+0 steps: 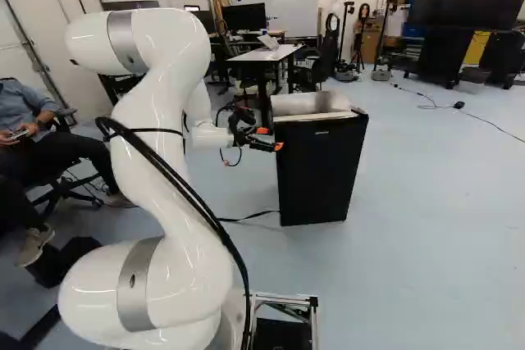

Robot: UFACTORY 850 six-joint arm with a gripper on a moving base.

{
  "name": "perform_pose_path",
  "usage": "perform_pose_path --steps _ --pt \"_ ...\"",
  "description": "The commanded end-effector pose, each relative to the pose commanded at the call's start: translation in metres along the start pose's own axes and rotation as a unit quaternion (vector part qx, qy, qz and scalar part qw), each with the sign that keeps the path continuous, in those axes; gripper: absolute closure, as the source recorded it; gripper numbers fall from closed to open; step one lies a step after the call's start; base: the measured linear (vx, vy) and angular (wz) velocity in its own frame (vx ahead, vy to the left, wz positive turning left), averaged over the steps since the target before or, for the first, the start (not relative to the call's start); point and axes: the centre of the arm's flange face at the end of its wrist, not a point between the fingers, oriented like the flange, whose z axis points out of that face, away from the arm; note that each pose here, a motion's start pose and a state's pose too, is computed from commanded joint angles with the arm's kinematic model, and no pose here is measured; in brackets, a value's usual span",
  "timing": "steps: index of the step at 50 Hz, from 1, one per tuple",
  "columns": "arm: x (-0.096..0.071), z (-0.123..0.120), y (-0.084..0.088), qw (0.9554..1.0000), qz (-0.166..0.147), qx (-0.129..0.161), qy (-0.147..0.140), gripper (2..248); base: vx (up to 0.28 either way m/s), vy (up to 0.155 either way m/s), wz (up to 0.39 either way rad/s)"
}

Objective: Open the fridge door

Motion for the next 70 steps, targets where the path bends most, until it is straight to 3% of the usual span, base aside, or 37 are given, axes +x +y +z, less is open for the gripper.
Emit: perform_pose_path --steps 70 --pt "0.005 0.017 0.001 0.9999 0.009 -0.012 0.003 3 0.0 0.0 0.0"
